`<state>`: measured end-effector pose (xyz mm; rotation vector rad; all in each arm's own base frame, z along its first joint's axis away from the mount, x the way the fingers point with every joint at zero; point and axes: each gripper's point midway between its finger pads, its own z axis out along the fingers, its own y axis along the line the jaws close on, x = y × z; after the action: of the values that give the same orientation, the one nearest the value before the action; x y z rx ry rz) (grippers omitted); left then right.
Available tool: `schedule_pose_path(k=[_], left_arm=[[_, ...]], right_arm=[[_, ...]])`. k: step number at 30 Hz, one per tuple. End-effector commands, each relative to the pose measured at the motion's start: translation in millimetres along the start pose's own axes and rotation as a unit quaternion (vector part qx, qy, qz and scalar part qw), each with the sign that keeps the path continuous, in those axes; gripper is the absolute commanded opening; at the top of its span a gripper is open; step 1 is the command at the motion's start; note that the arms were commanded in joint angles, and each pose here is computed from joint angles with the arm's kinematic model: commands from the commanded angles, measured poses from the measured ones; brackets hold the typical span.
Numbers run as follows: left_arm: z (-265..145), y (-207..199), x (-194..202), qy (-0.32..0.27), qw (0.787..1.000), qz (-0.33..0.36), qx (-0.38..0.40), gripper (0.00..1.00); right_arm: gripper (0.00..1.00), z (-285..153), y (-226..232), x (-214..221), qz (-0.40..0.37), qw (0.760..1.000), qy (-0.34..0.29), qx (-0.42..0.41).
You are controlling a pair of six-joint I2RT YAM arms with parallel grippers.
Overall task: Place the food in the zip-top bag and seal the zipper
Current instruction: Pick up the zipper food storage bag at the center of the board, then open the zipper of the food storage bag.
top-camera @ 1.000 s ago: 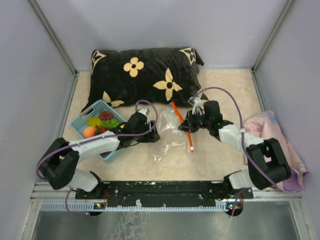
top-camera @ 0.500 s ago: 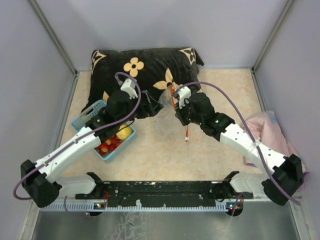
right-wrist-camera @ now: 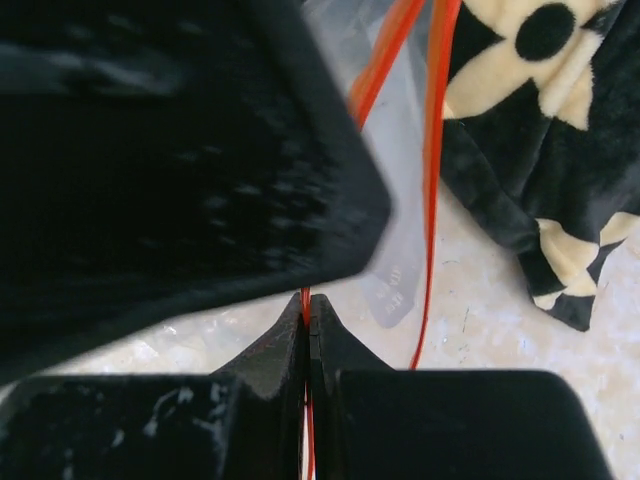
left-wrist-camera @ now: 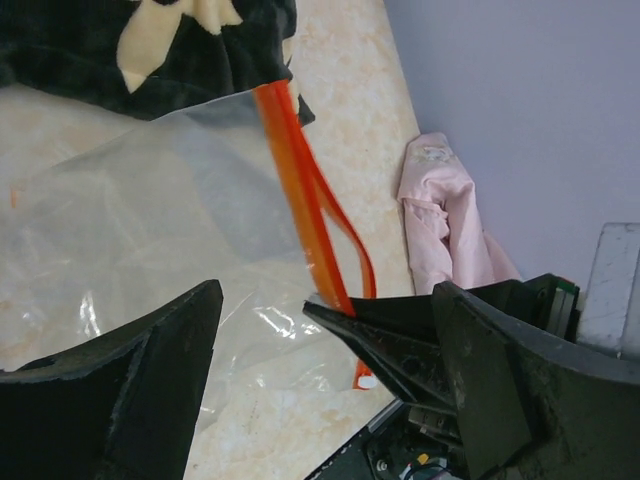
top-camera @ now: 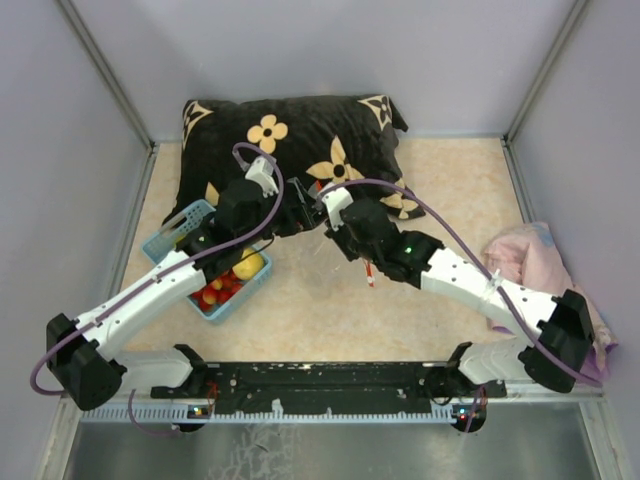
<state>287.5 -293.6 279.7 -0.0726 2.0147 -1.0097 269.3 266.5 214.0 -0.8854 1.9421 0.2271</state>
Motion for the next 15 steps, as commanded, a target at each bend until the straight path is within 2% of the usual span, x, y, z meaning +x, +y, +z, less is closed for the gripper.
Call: schedule_pose_path(k=[1, 15], left_arm=[[4, -6, -6, -0.015, 1.0, -0.014, 0.019, 0.91], [2, 44, 19, -0.002, 0.998, -0.015, -0.065, 0.66]], right_arm=[[0.0, -6, 3, -42, 0.003, 0.999, -0.049, 0.014], [0.0, 0, 27, -53, -0.005, 0.998, -0.062, 0.016]])
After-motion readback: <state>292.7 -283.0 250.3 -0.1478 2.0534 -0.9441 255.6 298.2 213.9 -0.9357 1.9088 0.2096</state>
